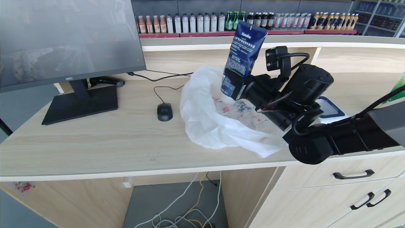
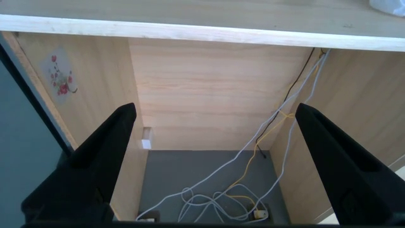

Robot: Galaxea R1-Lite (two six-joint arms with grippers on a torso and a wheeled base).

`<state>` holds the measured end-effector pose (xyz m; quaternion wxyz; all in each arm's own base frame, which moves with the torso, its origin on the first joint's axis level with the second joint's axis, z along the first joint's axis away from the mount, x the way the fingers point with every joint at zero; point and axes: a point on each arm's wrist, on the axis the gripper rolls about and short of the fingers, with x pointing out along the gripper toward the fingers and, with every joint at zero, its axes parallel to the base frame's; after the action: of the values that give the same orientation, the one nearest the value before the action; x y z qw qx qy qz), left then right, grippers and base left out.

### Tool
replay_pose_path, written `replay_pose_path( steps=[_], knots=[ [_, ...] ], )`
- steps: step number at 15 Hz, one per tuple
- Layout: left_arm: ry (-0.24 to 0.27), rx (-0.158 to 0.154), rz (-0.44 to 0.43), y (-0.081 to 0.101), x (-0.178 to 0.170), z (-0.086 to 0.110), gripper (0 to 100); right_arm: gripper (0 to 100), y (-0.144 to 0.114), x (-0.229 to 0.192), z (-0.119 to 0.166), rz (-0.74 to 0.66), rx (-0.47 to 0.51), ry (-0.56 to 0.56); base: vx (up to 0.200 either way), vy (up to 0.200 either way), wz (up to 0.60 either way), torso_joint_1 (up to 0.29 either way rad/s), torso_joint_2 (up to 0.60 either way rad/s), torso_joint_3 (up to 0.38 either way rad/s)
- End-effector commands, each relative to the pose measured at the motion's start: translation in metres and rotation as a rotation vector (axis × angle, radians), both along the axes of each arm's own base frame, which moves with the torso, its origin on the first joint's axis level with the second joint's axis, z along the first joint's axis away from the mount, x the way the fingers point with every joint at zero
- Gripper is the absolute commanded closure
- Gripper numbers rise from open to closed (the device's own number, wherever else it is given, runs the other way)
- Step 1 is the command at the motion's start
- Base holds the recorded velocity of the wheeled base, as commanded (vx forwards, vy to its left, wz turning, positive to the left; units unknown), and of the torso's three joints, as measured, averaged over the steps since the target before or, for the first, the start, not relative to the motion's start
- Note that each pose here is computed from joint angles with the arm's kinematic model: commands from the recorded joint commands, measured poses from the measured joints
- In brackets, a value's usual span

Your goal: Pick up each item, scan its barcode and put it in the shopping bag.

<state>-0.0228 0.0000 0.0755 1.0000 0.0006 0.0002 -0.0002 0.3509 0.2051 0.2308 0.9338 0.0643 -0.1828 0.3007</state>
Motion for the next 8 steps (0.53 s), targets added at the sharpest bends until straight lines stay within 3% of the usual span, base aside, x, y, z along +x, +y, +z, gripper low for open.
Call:
replay_pose_path(
  steps=[1, 8],
  knots=[
    [0.0, 0.0, -0.001, 0.0, 0.0, 0.0, 0, 100, 0.011, 0.018, -0.019, 0.002, -0.009, 0.02, 0.0, 0.0, 0.0, 0.0, 0.0, 0.0],
    [0.0, 0.0, 0.0, 0.0, 0.0, 0.0, 0, 100, 0.025, 0.026, -0.037, 0.03, -0.03, 0.045, 0.0, 0.0, 0.0, 0.0, 0.0, 0.0]
  ],
)
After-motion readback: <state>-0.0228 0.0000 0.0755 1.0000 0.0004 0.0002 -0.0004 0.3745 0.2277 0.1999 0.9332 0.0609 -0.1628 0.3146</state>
